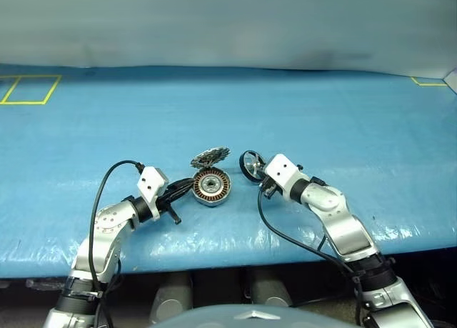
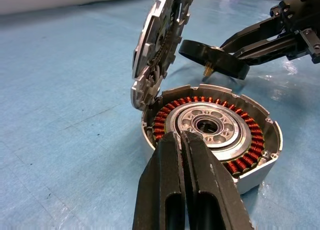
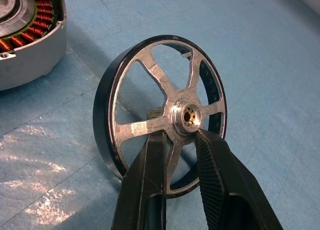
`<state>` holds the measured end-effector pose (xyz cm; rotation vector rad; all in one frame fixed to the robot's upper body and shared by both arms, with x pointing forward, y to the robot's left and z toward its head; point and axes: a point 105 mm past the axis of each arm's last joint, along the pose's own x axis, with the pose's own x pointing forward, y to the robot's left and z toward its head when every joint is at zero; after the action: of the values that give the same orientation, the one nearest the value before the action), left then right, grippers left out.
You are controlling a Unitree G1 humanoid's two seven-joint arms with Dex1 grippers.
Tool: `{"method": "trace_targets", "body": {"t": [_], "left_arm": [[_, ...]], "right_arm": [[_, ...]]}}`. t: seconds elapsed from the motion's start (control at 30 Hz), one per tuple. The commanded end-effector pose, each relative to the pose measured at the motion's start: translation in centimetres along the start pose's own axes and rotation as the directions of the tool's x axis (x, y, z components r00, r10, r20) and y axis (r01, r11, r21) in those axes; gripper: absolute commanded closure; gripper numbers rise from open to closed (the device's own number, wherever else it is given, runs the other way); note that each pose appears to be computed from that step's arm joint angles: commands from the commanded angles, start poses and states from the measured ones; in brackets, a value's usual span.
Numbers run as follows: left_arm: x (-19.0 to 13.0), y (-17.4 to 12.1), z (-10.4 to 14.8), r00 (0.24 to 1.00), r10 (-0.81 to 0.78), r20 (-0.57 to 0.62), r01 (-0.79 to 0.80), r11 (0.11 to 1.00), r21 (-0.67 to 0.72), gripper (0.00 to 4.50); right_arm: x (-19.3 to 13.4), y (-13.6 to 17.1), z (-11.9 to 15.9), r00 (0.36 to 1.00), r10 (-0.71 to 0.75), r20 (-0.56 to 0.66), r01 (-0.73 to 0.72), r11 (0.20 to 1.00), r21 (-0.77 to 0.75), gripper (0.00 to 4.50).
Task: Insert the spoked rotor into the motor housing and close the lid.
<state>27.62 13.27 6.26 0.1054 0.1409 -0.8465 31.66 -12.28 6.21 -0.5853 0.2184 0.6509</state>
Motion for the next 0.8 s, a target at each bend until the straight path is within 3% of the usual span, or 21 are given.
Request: {"method": "trace_targets", "body": {"t": [0.03, 0.17, 0.37, 0.43, 0.8], "left_arm": [[0.1, 0.1, 0.9, 0.999, 0.000, 0.033, -0.001, 1.000, 0.027, 4.42], [0.1, 0.1, 0.9, 0.999, 0.001, 0.032, -0.002, 1.000, 0.027, 4.42], [0.1, 0.0, 0.8, 1.000, 0.004, 0.031, -0.005, 1.000, 0.023, 4.42], [0.1, 0.0, 0.7, 1.000, 0.005, 0.028, -0.006, 1.000, 0.021, 4.42], [0.0, -0.1, 0.5, 1.000, 0.014, 0.026, -0.015, 1.000, 0.013, 4.42]], "right_arm": [[-0.5, 0.0, -1.0, 0.999, 0.001, -0.044, -0.003, 0.999, -0.053, 3.59], [-0.6, 0.9, -1.8, 0.996, 0.051, -0.078, -0.054, 0.998, -0.037, 3.59], [-0.4, 0.9, -1.6, 0.997, 0.038, -0.074, -0.042, 0.998, -0.047, 2.15], [-0.3, 0.8, -1.5, 0.997, 0.041, -0.071, -0.045, 0.997, -0.060, 1.92], [0.2, 1.1, -0.5, 0.996, 0.078, -0.042, -0.083, 0.988, -0.128, 1.92]]}}
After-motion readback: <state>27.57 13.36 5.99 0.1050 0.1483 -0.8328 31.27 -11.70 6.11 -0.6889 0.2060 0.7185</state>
